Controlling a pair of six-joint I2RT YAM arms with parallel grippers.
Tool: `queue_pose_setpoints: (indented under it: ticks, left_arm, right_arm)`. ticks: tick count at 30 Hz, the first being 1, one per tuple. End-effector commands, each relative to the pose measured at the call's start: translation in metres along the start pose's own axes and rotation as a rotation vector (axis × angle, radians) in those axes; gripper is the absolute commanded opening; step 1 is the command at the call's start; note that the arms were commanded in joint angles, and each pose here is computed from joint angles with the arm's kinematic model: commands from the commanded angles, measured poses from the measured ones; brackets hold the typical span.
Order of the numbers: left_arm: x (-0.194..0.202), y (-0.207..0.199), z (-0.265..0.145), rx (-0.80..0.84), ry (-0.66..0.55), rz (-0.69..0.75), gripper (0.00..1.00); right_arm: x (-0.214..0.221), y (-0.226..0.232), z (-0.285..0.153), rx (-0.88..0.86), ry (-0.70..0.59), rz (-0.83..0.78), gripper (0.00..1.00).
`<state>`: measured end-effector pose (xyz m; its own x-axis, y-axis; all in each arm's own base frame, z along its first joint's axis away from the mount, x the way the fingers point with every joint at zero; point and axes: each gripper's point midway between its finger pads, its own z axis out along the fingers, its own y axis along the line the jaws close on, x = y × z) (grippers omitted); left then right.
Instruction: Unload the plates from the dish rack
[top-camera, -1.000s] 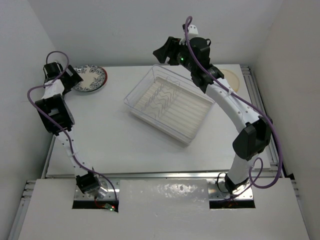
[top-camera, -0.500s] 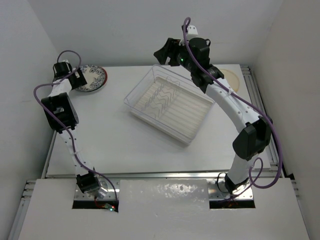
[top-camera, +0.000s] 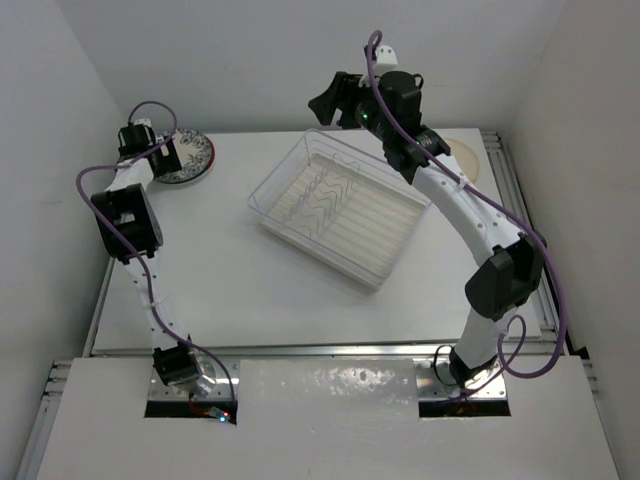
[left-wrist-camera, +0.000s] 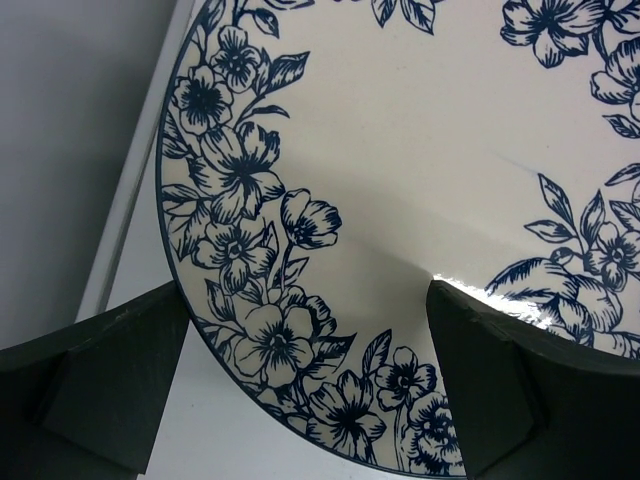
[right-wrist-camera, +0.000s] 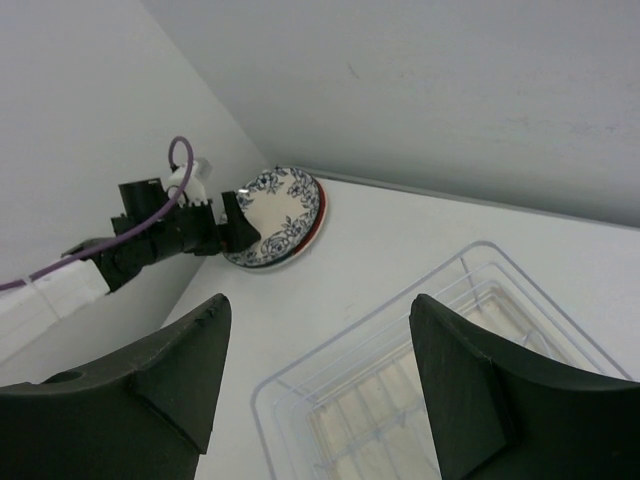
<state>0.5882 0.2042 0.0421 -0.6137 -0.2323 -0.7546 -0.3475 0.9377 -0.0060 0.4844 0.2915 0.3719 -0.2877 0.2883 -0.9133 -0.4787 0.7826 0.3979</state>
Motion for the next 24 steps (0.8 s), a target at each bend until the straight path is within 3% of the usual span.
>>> queue_pose_setpoints:
  ticks: [1,6,16,24]
  left_arm:
    - [-0.020,-0.008,-0.008,-0.026,-0.061,0.085,1.00]
    - [-0.022,-0.028,-0.012,0.076,-0.066,0.096,1.00]
    - [-0.030,-0.038,-0.021,0.107,-0.083,0.125,1.00]
    - [-0.048,-0.010,-0.031,-0.041,-0.115,0.103,1.00]
  right_arm:
    - [-0.034,0.013,-0.002,-0.036,-0.081,-0.016,0.71]
    - [-0.032,0.012,-0.003,-0.030,-0.075,-0.019,0.72]
    - [-0.027,0.010,-0.005,-0.026,-0.062,-0.026,0.72]
    - [-0.027,0.009,-0.009,-0.019,-0.057,-0.043,0.73]
